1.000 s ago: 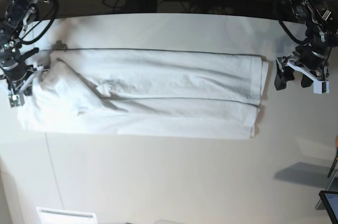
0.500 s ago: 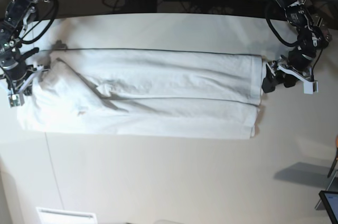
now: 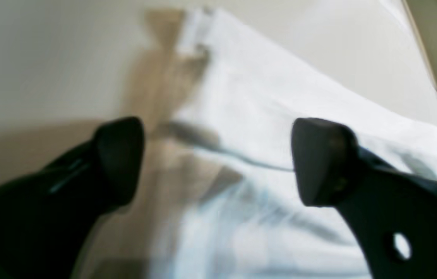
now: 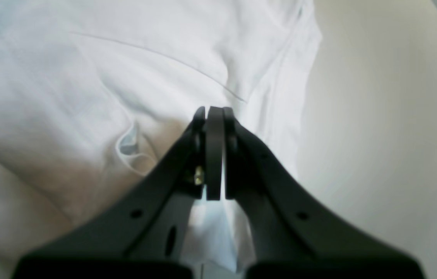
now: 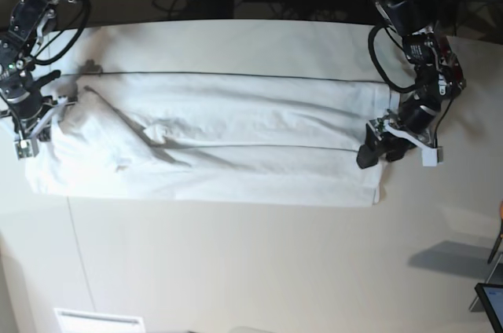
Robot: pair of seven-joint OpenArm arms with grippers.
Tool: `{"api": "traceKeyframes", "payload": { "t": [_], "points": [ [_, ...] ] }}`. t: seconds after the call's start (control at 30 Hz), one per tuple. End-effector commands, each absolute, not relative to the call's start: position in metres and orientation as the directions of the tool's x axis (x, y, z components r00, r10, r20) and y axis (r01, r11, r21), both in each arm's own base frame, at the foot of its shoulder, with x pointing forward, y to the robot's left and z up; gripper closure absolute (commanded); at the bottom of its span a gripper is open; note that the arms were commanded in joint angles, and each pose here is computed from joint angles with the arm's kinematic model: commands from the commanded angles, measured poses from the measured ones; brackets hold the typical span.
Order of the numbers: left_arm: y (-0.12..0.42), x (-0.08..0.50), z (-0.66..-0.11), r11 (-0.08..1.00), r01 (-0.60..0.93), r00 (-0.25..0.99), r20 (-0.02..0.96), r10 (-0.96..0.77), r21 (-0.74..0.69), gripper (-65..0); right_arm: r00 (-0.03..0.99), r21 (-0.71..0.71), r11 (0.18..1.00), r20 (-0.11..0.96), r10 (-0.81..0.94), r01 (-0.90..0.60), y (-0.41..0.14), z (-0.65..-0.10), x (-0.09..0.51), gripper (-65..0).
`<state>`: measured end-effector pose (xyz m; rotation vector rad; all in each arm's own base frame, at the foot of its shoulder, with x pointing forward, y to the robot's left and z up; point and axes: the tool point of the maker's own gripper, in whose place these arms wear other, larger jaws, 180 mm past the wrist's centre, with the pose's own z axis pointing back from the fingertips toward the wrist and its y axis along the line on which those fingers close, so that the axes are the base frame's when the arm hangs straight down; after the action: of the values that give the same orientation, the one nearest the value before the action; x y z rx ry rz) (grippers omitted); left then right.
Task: Fold the T-shirt properly
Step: 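Grasp the shirt end with the left gripper at the folded strip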
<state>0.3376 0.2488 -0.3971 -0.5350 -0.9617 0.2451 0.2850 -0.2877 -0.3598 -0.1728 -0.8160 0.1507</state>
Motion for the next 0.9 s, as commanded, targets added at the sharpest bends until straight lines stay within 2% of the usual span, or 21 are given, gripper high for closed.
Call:
{"api": "traceKeyframes", "payload": {
  "t": [0.0,0.1,0.3,0.63,0.8,0.87],
  "points": [
    [0.24,0.325,-0.419,0.855,0.019,0.644,0.66,0.387,-0.519,-50.1,0.632,-0.229,0.971,0.744,0.216,-0.062,-0.29,-0.344,0.295,0.0],
    [0.231,0.325,-0.425,0.846,0.025,0.647,0.653,0.392,-0.533,-41.8,0.632,-0.229,0.971,0.744,0.216,-0.062,-0.29,-0.344,0.295,0.0],
    [0.231,0.324,-0.426,0.843,0.017,0.646,0.649,0.402,-0.538,-31.9,0.634,-0.229,0.971,0.743,0.216,-0.063,-0.29,-0.344,0.294,0.0],
    [0.236,0.33,-0.42,0.849,0.024,0.616,0.677,0.404,-0.529,-9.4,0.634,-0.228,0.972,0.742,0.215,-0.063,-0.29,-0.345,0.294,0.0],
    [0.237,0.333,-0.412,0.859,0.039,0.604,0.696,0.388,-0.511,-8.1,0.636,-0.226,0.972,0.741,0.213,-0.063,-0.29,-0.346,0.294,0.0],
    [0.241,0.334,-0.405,0.892,0.061,0.604,0.728,0.324,-0.448,-7.9,0.636,-0.226,0.972,0.741,0.213,-0.063,-0.29,-0.346,0.294,0.0]
  ]
}}
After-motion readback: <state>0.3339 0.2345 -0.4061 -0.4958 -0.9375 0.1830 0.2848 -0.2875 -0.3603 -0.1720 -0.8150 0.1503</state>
